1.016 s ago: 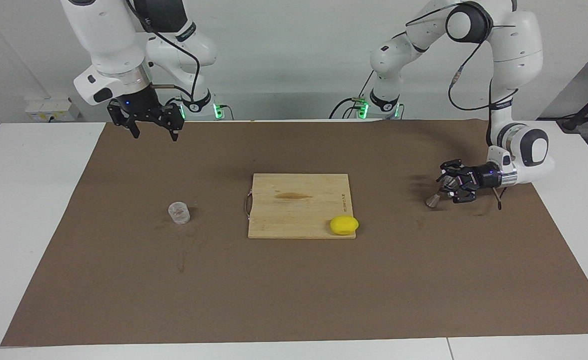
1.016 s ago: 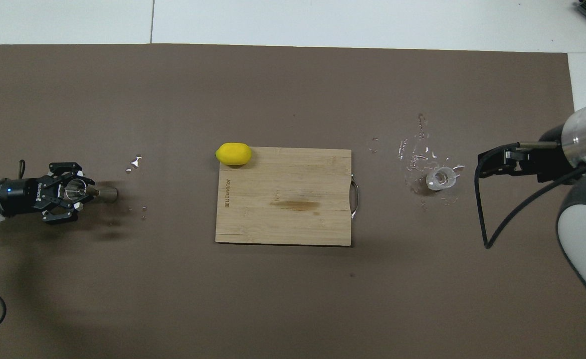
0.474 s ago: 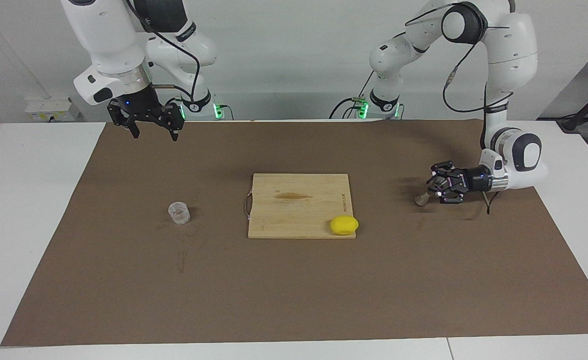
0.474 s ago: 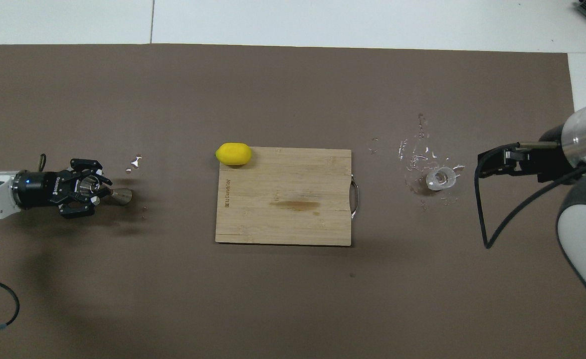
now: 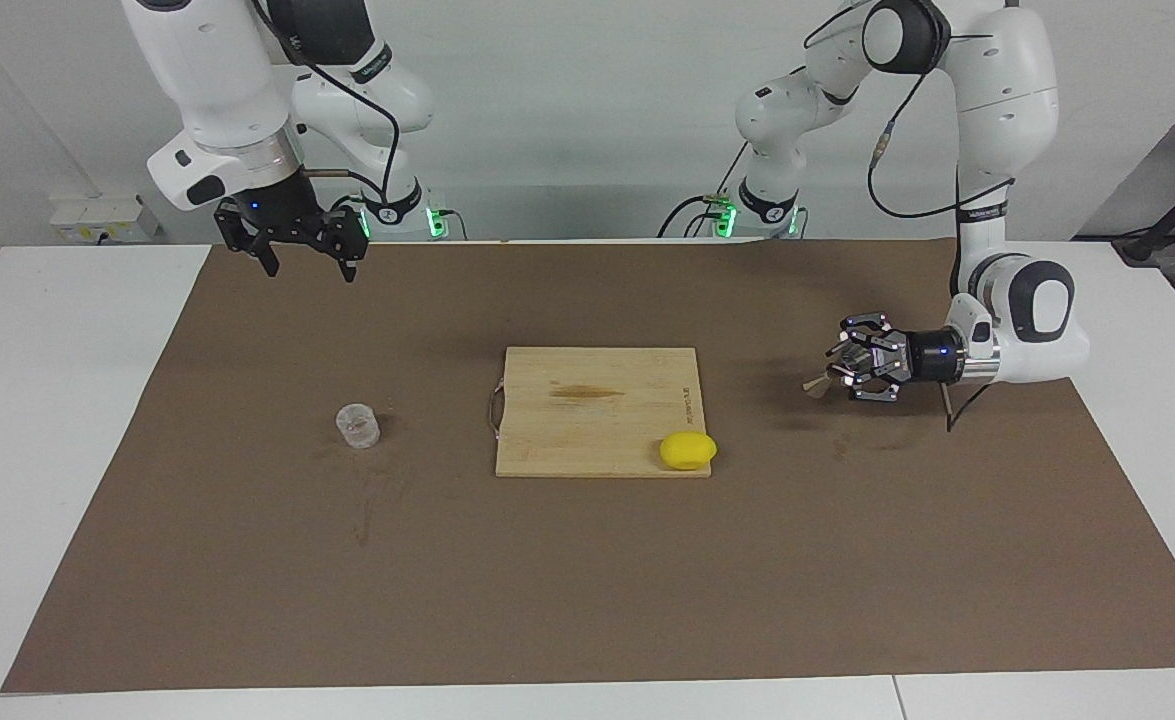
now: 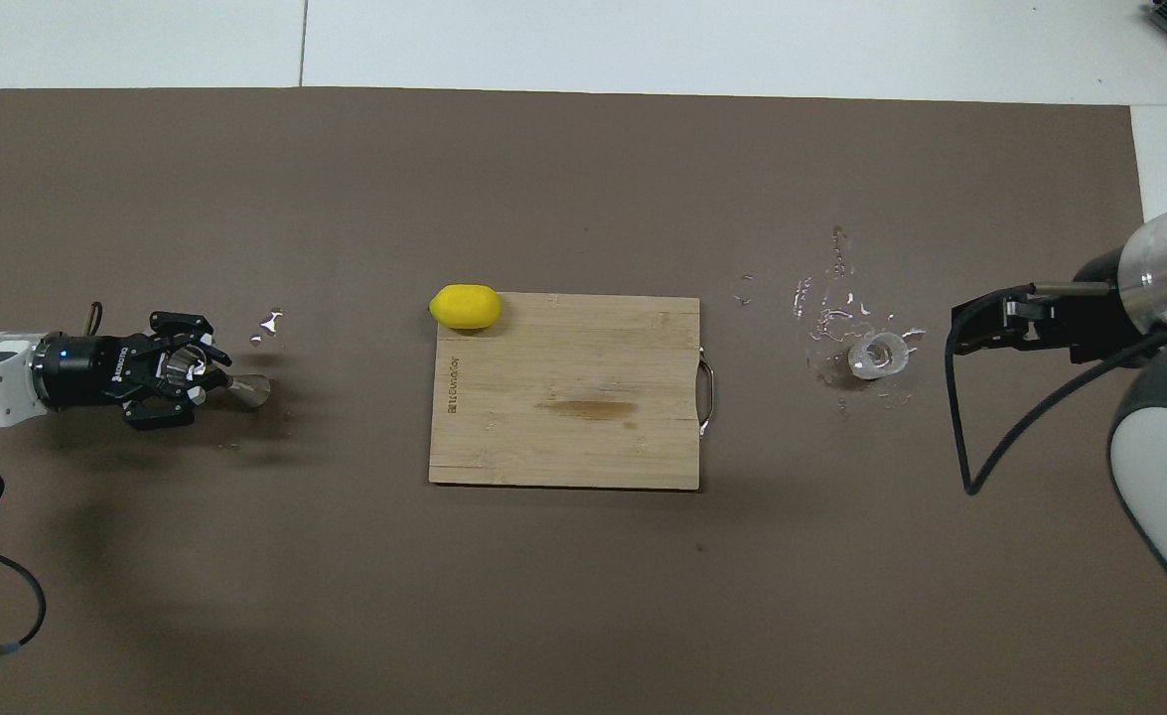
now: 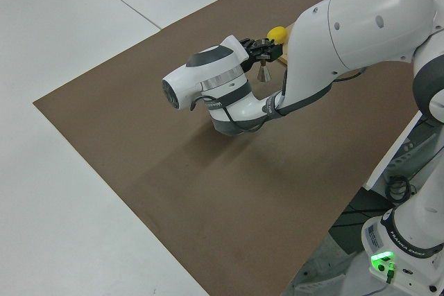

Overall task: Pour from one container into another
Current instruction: 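Carry the metal cup onto the cutting board with the left gripper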

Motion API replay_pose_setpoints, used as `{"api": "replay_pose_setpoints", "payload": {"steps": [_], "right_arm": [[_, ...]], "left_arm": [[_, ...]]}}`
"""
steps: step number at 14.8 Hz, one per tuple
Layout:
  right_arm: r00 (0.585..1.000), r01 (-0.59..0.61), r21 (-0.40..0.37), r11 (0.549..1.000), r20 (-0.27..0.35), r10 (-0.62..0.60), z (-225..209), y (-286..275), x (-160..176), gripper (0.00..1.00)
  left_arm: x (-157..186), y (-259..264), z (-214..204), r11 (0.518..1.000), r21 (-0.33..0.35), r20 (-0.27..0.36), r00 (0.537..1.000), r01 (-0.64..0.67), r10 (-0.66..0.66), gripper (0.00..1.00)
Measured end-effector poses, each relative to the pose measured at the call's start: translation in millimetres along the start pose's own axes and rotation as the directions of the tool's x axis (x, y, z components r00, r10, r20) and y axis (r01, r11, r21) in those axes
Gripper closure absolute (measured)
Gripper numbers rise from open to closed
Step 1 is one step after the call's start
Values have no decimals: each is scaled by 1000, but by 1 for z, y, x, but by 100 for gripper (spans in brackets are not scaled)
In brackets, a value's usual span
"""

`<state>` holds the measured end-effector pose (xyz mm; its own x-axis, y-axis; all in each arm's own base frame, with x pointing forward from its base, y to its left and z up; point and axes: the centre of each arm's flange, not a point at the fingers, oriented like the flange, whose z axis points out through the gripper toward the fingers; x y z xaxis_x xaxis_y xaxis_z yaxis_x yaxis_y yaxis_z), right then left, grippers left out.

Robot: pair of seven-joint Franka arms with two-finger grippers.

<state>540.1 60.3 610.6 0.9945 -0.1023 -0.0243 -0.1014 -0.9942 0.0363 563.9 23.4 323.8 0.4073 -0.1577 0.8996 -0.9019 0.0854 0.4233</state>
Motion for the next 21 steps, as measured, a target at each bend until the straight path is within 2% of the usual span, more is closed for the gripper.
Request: {"api": "replay_pose_setpoints", "payload": {"steps": [2, 4, 10, 13, 15, 18, 21], "right_arm": [[1000, 0, 0, 1000, 0, 0, 0, 0, 0, 0], [1000, 0, 0, 1000, 0, 0, 0, 0, 0, 0], [1000, 0, 0, 1000, 0, 0, 0, 0, 0, 0], [1000, -1, -1, 1000, 4, 1, 0, 0, 0, 0], [1000, -14, -2, 1000, 13, 14, 1, 7, 0, 0], [999, -42, -2, 999, 13, 42, 2, 19, 2, 0], [980, -198, 3, 980, 12, 198, 2, 24, 4, 1]], "left_arm": [[10, 9, 20, 1000, 7, 2, 1000, 14, -14, 77], [12, 14, 52, 1000, 17, -29, 999, 26, -26, 76], [10, 13, 204, 995, 49, -93, 993, 83, -78, 73], [14, 18, 260, 992, 84, -108, 990, 95, -86, 73], [15, 22, 288, 989, 130, -106, 993, 65, -51, 74], [12, 26, 321, 971, 230, -78, 993, -67, 87, 74], [9, 33, 345, 947, 282, -59, 983, -151, 174, 73]]}}
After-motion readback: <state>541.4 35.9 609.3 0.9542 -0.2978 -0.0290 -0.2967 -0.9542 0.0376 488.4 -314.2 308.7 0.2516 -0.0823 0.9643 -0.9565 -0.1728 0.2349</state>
